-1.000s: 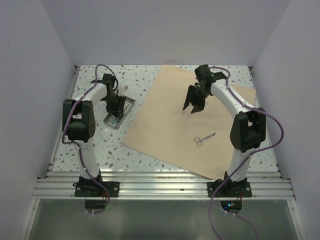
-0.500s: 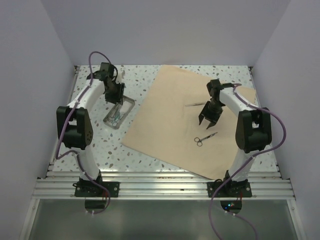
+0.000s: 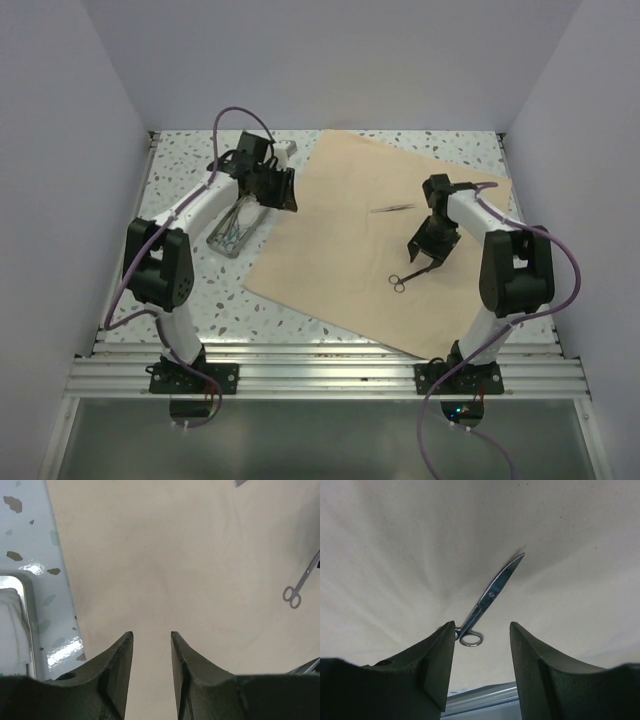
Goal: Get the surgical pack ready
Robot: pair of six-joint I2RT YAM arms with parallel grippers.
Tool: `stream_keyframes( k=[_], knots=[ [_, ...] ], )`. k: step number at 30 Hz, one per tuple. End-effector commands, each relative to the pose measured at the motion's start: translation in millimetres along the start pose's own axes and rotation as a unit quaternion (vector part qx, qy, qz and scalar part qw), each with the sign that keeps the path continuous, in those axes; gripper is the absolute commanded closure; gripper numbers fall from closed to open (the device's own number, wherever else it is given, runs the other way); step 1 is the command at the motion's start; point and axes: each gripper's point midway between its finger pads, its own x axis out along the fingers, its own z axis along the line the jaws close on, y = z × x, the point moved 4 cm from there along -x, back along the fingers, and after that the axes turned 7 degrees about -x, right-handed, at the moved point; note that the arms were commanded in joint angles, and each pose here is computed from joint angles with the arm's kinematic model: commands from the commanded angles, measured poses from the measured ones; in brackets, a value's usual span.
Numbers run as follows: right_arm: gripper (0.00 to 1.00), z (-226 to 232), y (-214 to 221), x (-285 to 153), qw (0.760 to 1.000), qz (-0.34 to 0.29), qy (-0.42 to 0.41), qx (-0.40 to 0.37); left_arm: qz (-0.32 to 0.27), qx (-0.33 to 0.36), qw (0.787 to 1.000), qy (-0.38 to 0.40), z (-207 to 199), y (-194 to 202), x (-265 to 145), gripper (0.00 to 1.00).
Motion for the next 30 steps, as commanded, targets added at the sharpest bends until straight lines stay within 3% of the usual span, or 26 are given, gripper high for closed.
stream_keyframes(
  k=[1, 17, 25, 30],
  knots=[
    [0.49, -3, -16, 4, 0.999, -0.041, 0.006, 0.019, -0.070, 0.035, 0.995, 0.058, -35, -27, -28, 0.59],
    [0.59, -9, 1, 45, 0.999, -0.018, 0.012, 0.046, -0.073, 0.049, 0.994, 0.070, -43, -27, -33, 0.63],
    [0.99, -13, 0, 51, 0.998, -0.027, 0.025, 0.043, -0.064, 0.049, 0.994, 0.079, -47, -21, -29, 0.62],
    [1.00, -7, -12, 10, 0.997, -0.070, -0.011, 0.036, -0.059, 0.043, 0.990, 0.118, -56, -14, -21, 0.56]
  ],
)
